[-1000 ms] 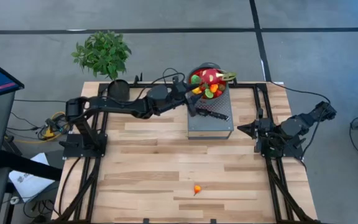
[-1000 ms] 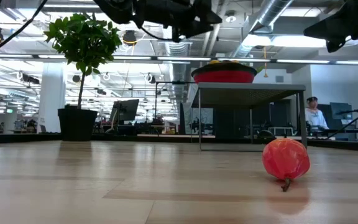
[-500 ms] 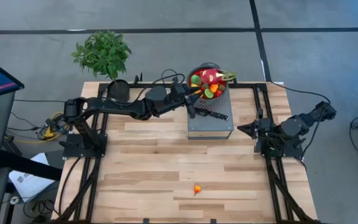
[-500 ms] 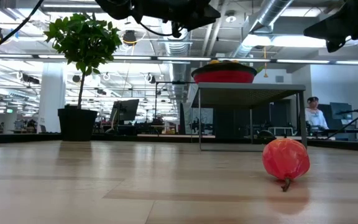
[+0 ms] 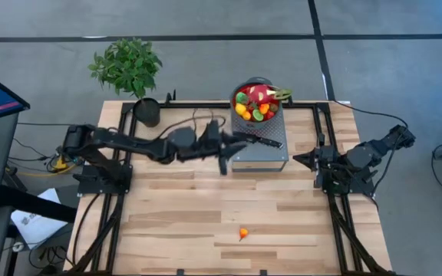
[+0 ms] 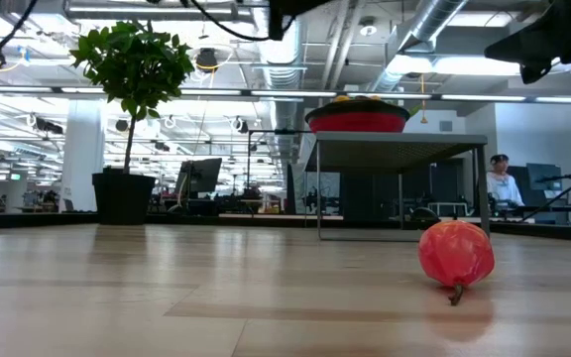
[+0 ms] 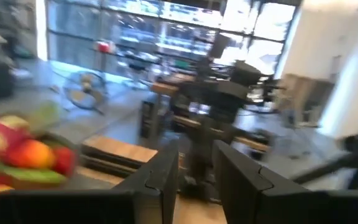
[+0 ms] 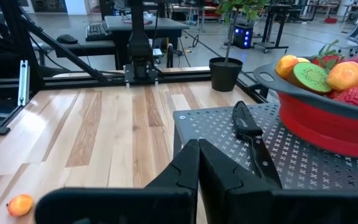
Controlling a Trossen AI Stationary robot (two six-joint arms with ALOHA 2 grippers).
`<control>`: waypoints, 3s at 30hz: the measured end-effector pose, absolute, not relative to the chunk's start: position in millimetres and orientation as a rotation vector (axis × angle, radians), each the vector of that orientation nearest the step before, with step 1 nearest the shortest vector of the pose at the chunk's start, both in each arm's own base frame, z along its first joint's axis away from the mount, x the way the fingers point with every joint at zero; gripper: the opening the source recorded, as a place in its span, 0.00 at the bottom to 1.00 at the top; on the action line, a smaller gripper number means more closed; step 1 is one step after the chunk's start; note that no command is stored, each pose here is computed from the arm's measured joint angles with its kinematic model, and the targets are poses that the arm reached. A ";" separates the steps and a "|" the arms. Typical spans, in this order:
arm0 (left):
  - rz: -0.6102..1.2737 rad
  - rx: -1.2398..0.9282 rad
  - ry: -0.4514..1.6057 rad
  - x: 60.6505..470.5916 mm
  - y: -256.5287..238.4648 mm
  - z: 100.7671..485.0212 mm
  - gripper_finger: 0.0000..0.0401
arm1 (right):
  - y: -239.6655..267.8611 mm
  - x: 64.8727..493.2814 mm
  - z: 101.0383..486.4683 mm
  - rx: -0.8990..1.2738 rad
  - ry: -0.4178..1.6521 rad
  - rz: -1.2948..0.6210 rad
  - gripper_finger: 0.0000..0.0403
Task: Pick & Place Fruit
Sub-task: Put the yellow pear into the red colander on the shelf
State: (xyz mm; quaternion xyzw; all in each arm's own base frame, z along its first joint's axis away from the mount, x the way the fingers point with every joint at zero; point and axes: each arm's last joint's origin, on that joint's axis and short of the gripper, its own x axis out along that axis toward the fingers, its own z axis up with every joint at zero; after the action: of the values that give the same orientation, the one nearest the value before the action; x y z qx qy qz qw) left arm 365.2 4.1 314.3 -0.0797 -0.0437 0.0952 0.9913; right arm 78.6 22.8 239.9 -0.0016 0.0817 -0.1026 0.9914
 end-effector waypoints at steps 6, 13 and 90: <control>0.048 -0.313 -0.054 346.2 -44.8 304.8 0.23 | 22.5 78.2 237.7 -0.018 0.185 -0.207 0.00; 0.060 -0.410 -0.032 341.9 -88.6 292.1 0.23 | 22.3 77.7 235.3 -0.031 0.207 -0.207 0.00; 0.118 -0.339 -0.167 193.6 -73.0 253.9 0.01 | 214.5 292.1 258.9 -0.071 0.887 -0.089 0.00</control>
State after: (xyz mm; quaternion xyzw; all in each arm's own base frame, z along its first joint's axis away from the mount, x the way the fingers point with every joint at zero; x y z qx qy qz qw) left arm 193.6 -73.0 253.9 -0.1684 -0.0829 0.0587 0.9805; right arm 292.1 214.5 258.9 -0.0344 0.4288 -0.0429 0.9017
